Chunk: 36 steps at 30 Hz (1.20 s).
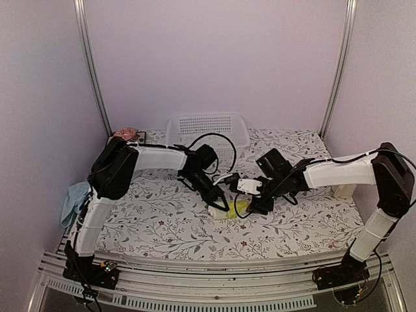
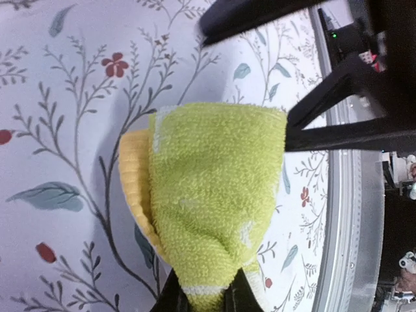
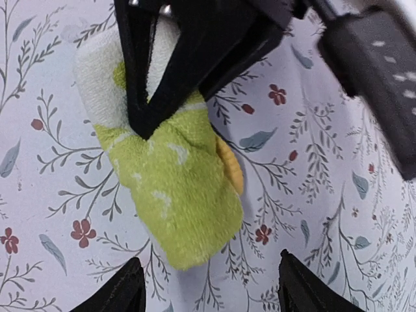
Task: Roll the towels
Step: Pick up the towel from the center of the board, then place the towel in the storage box.
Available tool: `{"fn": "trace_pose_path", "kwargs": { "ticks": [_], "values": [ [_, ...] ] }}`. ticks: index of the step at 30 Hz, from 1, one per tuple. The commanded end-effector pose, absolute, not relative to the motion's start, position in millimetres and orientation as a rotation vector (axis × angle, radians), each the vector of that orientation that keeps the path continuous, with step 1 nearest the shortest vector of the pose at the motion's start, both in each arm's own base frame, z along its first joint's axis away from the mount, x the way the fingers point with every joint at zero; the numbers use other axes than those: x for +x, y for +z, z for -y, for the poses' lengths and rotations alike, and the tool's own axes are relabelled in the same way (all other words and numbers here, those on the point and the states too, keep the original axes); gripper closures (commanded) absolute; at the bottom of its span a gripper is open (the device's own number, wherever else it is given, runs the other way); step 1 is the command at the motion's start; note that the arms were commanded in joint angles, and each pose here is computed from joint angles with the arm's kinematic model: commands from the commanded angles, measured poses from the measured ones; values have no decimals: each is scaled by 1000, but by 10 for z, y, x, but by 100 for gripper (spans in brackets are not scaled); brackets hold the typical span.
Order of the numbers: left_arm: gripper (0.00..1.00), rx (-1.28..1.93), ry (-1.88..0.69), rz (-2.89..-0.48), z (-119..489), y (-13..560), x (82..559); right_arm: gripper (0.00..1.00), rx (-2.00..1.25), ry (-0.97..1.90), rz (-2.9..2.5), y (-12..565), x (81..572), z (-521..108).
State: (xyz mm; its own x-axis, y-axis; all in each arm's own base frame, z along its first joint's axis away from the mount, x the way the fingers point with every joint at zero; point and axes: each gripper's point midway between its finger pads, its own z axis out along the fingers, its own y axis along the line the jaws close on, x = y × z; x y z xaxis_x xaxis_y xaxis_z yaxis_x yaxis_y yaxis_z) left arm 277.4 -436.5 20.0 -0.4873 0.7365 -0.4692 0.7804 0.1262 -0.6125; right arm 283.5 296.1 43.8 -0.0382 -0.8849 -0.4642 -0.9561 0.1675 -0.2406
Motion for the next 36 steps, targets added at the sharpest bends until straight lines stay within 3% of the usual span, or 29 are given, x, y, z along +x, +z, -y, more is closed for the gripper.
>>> {"fn": "trace_pose_path", "kwargs": {
  "ticks": [1,2,3,19,30,36],
  "values": [
    [100,1449,-1078,-2428,4246,374,2979,24,-1510,191,-1979,999,2882,-2811],
    [100,1429,-1056,-2420,4254,459,3030,8,-1481,198,-1967,1094,2873,-2798],
    [100,1406,-1031,-2415,4258,538,3083,0,-1451,204,-1960,1175,2862,-2775],
    [100,1139,-783,-2312,4265,1453,3707,1,-1175,201,-2025,1440,3117,-2507],
    [100,674,-463,-2230,3616,2281,4705,1,-1058,160,-2126,1350,3252,-2373],
    [100,425,-275,-2224,3098,2408,5286,1,-994,154,-2144,1383,3309,-2263]
  ]
}}
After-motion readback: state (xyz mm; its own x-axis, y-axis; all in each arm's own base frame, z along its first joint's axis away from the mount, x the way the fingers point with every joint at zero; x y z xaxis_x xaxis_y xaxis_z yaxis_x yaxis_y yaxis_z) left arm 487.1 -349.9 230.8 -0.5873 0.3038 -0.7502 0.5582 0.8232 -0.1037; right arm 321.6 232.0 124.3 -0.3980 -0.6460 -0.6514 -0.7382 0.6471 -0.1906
